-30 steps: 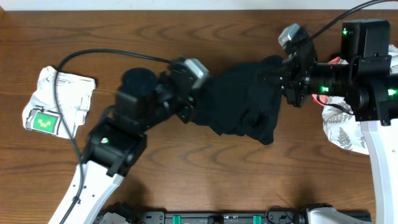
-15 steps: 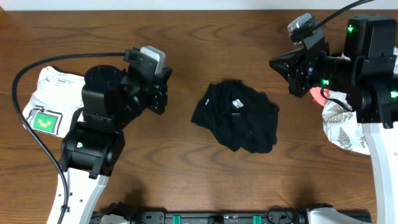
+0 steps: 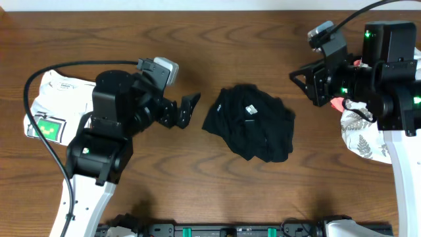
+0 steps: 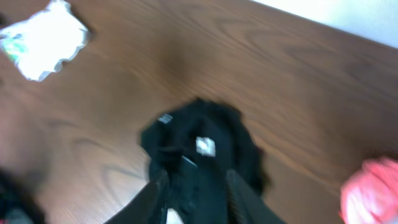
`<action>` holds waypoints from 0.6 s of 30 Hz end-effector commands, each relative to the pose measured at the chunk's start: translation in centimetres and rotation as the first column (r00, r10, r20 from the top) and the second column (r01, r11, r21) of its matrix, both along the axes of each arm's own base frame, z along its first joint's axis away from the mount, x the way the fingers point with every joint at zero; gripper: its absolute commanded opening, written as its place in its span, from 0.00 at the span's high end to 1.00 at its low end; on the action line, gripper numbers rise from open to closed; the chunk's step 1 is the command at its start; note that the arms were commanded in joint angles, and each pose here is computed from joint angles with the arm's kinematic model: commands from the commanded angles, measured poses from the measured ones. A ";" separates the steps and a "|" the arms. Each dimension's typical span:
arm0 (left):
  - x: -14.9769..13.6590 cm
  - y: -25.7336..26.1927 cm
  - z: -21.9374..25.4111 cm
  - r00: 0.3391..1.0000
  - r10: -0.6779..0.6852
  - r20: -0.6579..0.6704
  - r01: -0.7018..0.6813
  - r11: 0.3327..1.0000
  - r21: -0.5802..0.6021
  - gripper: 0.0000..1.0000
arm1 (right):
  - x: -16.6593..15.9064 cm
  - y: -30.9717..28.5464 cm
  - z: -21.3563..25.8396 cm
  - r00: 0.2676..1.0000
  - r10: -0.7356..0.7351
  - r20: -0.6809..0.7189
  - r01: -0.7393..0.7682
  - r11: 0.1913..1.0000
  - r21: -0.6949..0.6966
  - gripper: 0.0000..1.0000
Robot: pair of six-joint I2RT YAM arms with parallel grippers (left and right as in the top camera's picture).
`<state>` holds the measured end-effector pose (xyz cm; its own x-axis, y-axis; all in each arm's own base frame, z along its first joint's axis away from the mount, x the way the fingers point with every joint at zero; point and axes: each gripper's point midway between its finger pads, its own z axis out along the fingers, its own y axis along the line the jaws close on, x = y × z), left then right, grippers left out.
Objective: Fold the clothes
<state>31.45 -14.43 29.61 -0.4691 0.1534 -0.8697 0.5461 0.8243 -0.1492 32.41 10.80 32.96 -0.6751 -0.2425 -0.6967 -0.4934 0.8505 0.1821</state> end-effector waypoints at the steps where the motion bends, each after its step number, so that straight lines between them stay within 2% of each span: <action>1: 1.7 0.0 -1.3 0.999 0.029 -0.044 -0.029 1.000 0.012 0.15 | 0.5 -3.6 -0.3 0.975 -0.221 0.000 0.219 0.968 -0.123 0.67; 3: 2.8 -0.2 -3.3 0.994 0.047 -0.095 -0.042 0.998 0.048 0.24 | 0.2 -4.0 -0.7 0.969 -0.248 -0.020 0.243 0.961 -0.134 0.66; 6: 3.4 -2.4 -6.4 0.985 -0.003 -0.175 0.017 0.997 0.077 0.24 | 0.0 -4.1 -1.4 0.965 -0.256 -0.057 0.246 0.959 -0.144 0.63; 8: 3.1 -4.7 -8.6 0.974 -0.078 -0.212 0.105 0.987 0.120 0.23 | -0.1 -4.5 -2.1 0.959 -0.273 -0.076 0.257 0.951 -0.173 0.62; 11: 2.0 -8.2 -12.1 0.947 -0.196 -0.256 0.249 0.948 0.196 0.12 | 0.0 -6.7 -3.1 0.915 -0.392 -0.091 0.361 0.899 -0.247 0.63; 12: 1.9 -9.1 -13.4 0.939 -0.205 -0.275 0.269 0.938 0.220 0.09 | 0.0 -8.1 -3.4 0.876 -0.475 -0.090 0.435 0.856 -0.280 0.63; 15: 1.6 -10.8 -16.3 0.919 -0.222 -0.326 0.306 0.922 0.237 0.08 | -0.1 -10.5 -3.9 0.801 -0.593 -0.083 0.540 0.776 -0.326 0.60; 18: 1.5 -11.8 -19.2 0.896 -0.198 -0.398 0.305 0.925 0.226 0.08 | -0.2 -11.6 -4.2 0.779 -0.620 -0.095 0.563 0.757 -0.332 0.60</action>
